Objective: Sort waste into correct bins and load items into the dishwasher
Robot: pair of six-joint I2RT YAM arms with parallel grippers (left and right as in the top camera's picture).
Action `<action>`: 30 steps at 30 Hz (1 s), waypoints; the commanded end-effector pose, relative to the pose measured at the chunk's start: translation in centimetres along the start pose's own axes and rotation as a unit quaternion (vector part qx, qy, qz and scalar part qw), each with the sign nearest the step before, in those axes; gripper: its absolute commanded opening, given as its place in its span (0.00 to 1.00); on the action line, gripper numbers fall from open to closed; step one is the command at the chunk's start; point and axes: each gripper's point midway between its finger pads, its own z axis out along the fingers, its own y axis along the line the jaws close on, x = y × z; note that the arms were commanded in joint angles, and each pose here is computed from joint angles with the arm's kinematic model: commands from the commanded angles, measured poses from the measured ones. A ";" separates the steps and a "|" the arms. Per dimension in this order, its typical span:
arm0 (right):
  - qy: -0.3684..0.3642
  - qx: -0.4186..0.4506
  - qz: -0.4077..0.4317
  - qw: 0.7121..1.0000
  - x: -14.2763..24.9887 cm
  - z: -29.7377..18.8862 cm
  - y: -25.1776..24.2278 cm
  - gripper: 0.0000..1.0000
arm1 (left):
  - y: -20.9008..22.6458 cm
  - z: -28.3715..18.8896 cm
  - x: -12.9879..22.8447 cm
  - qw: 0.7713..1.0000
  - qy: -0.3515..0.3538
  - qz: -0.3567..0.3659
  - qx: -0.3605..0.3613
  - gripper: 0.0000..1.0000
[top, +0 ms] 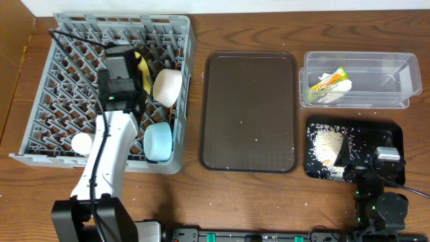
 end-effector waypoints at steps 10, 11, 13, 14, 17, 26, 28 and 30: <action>-0.001 0.006 -0.003 1.000 0.1 0.0 -0.3 0.99 | -8.1 -15.5 -0.1 0.955 -0.045 -0.027 0.291 0.74; -0.001 0.006 -0.003 1.000 0.1 0.0 -0.3 0.99 | -8.7 -17.1 0.3 0.948 -0.047 -0.024 0.314 0.80; -0.001 0.006 -0.003 1.000 0.1 0.0 -0.3 0.99 | -9.5 -19.9 1.0 0.935 -0.054 -0.010 0.349 0.83; -0.001 0.006 -0.003 1.000 0.1 0.0 -0.3 0.99 | -9.8 -21.2 1.4 0.929 -0.059 -0.003 0.366 0.84; -0.001 0.006 -0.003 1.000 0.1 0.0 -0.3 0.99 | -11.3 -25.1 2.4 0.899 -0.071 0.025 0.431 0.86; -0.001 0.006 -0.003 1.000 0.1 0.0 -0.3 0.99 | -10.7 -26.9 4.6 0.894 -0.062 0.050 0.440 0.91; -0.001 0.006 -0.003 1.000 0.1 0.0 -0.3 0.99 | -10.5 -27.4 4.0 0.892 -0.076 0.040 0.444 0.91; -0.001 0.006 -0.003 1.000 0.1 0.0 -0.3 0.99 | -10.1 -28.1 2.9 0.887 -0.103 0.027 0.448 0.92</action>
